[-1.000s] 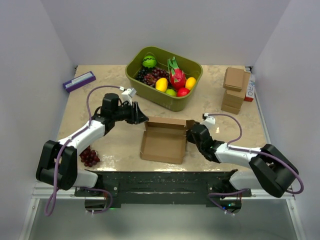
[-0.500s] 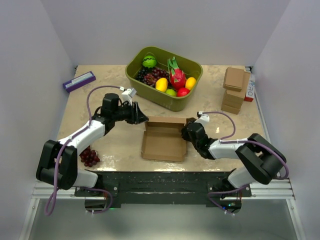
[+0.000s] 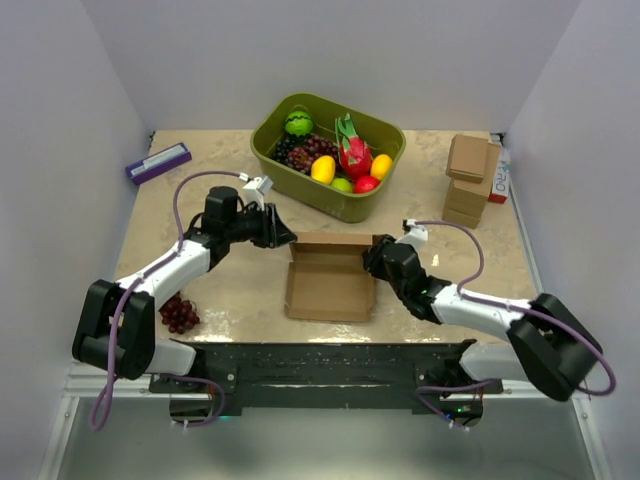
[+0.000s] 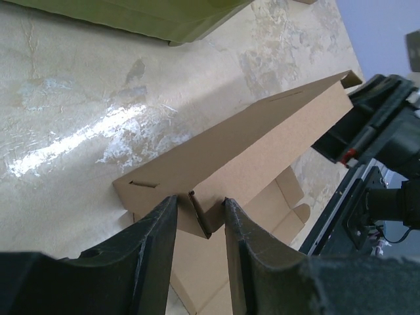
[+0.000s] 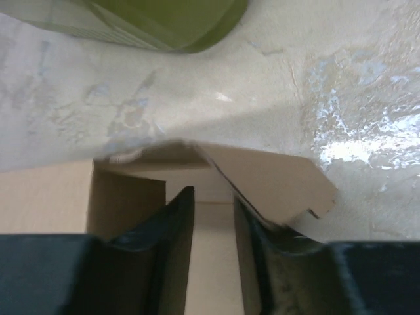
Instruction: Fold the paper box
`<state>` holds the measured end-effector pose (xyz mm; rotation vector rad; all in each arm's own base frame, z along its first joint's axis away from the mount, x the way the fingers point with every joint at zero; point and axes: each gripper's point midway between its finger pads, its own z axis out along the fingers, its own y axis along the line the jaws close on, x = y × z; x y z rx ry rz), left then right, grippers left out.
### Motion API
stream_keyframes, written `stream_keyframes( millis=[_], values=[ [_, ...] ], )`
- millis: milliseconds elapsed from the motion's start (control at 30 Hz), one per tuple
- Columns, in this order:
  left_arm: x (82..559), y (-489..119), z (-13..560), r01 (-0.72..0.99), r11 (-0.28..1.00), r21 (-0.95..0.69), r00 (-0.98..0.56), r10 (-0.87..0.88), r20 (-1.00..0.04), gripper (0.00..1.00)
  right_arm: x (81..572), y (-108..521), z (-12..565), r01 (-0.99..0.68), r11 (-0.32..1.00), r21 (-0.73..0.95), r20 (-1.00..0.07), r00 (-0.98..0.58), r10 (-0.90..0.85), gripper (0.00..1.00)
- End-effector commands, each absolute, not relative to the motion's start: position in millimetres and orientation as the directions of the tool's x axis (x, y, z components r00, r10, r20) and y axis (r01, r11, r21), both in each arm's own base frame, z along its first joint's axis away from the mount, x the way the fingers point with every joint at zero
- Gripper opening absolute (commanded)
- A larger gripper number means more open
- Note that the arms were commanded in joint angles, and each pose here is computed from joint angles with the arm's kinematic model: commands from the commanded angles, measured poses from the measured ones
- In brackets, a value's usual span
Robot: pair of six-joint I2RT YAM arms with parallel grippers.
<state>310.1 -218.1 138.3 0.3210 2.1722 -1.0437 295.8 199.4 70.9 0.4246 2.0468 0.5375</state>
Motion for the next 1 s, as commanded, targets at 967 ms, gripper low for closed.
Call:
stream_keyframes(
  millis=[967],
  values=[
    [309, -217, 137, 0.491, 0.659, -0.57, -0.717, -0.067, -0.694, 0.39, 229, 182, 6, 0.169, 0.93, 0.327, -0.539, -0.775, 0.33, 0.0]
  ],
)
